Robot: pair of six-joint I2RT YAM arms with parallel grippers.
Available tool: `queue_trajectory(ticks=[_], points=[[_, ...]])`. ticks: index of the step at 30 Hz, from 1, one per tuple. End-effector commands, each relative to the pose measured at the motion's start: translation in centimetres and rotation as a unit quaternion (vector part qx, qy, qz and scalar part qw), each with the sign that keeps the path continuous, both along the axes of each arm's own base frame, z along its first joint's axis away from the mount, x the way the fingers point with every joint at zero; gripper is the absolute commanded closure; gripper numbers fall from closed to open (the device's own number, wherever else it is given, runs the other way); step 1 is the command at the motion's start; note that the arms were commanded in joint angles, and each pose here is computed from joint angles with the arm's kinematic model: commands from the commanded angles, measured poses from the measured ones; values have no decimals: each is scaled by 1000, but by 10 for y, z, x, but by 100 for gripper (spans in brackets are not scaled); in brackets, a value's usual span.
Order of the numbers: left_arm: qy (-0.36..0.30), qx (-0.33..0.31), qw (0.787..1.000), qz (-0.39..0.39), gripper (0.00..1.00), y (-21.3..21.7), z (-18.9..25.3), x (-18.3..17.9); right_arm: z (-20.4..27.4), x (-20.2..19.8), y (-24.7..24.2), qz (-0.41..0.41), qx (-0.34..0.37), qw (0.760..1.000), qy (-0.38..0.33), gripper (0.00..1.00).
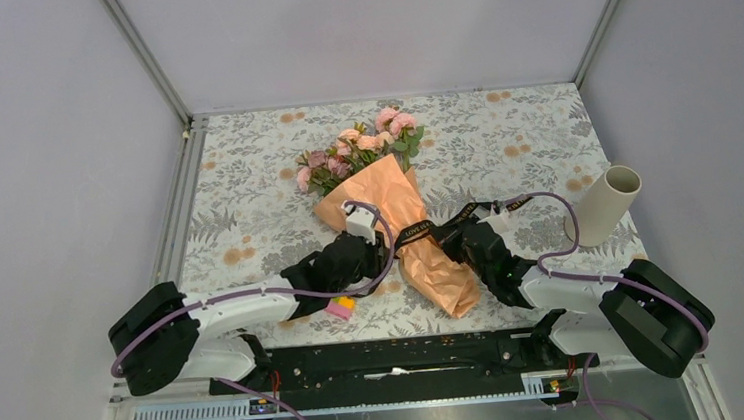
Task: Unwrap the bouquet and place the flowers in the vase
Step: Untie the ribbon from the wrapping paper.
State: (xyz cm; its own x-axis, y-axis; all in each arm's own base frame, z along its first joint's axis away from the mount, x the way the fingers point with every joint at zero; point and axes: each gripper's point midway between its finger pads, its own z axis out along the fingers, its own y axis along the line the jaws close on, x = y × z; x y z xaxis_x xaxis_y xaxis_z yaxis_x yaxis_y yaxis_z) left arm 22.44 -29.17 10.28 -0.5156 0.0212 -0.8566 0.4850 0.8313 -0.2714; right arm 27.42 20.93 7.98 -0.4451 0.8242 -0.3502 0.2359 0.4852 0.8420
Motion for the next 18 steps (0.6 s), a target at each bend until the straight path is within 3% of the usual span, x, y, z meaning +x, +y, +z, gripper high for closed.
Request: queue_trajectory(ticks=[1, 12, 15, 18], points=[[-24, -10, 999, -30, 65, -21, 14, 7, 6, 8, -4, -22, 7, 1000, -11, 100], [-28, 11, 999, -31, 63, -31, 7, 17, 4, 8, -4, -22, 8, 1000, -9, 100], [-26, 12, 999, -32, 67, -34, 5, 18, 4, 9, -3, -22, 10, 1000, -9, 100], [-24, 14, 999, -33, 76, -34, 3, 18, 4, 9, -3, -21, 10, 1000, -8, 100]])
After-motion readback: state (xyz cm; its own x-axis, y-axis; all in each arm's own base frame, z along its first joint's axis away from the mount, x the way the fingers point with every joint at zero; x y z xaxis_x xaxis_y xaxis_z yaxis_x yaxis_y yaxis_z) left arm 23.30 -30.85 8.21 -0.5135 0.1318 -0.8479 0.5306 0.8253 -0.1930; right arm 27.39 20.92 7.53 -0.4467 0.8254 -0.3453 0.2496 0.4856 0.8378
